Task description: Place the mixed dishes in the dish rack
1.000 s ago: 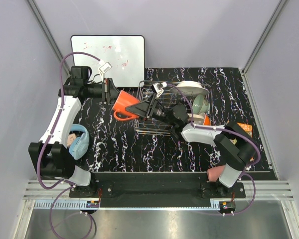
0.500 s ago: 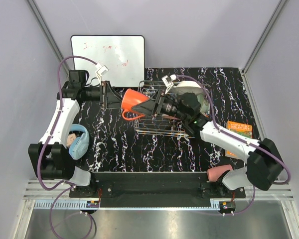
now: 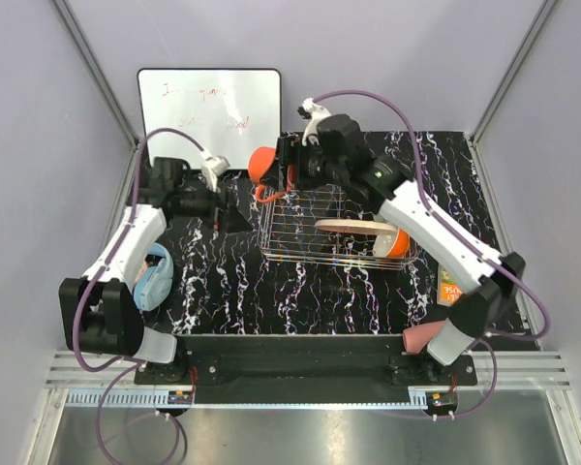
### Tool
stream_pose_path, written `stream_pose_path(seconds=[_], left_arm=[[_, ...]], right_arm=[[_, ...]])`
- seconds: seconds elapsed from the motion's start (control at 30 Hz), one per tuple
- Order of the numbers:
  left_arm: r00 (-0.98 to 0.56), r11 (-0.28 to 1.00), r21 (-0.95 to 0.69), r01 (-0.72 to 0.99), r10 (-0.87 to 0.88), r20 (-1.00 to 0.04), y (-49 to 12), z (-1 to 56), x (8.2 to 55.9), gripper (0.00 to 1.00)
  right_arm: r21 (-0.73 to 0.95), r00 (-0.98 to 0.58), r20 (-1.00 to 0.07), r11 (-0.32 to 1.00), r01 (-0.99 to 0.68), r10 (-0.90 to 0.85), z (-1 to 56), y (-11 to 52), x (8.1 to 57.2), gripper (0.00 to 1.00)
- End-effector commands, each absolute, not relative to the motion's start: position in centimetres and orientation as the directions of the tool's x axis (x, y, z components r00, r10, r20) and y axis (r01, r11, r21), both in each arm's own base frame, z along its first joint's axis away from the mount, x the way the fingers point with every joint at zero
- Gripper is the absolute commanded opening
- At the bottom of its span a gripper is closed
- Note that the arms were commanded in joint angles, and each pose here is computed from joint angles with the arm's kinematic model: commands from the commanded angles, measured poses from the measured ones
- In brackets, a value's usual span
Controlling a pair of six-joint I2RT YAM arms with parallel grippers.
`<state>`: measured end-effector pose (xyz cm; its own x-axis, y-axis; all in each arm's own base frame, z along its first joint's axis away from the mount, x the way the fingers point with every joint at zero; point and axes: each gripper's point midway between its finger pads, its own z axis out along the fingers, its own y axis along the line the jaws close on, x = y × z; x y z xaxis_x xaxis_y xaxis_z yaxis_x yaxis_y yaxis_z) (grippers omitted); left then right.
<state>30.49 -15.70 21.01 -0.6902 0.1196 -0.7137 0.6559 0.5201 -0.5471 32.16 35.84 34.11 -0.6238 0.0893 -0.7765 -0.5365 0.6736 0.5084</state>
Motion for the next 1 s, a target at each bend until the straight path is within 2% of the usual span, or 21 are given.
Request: stream_pose_path(seconds=[0.0,0.17,0.4,0.53,0.97], left_arm=[[-0.541,0.632,-0.289,0.719,0.248,-0.804,-16.4,19.5,32.1,0.99],[-0.525,0.637,-0.244,0.731,0.298,-0.797,-18.2,18.2,33.0,0.99],[-0.526,0.707,-0.170,0.687,0.321,-0.788,-17.4,14.8,34.5,0.99],[-0.463,0.764,-0.080,0.640,0.300,-0.834,-16.7,14.7,35.8,0.99],[-0.489,0.736,-0.108,0.668,0.325,-0.809,-19.4,11.6,35.4,0.99]], right_arm=[[0.318,-0.610,-0.791,0.814,-0.487,-0.056,32.5,33.5,34.7,0.00],[0.212,-0.605,-0.786,0.862,-0.461,-0.130,30.8,33.4,37.1,0.00],[0.147,-0.641,-0.747,0.897,-0.418,-0.176,28.9,32.7,39.9,0.00],[0.097,-0.678,-0.701,0.912,-0.399,-0.222,26.0,32.6,41.6,0.00],[0.076,-0.739,-0.625,0.923,-0.378,-0.251,20.2,32.5,44.7,0.00]])
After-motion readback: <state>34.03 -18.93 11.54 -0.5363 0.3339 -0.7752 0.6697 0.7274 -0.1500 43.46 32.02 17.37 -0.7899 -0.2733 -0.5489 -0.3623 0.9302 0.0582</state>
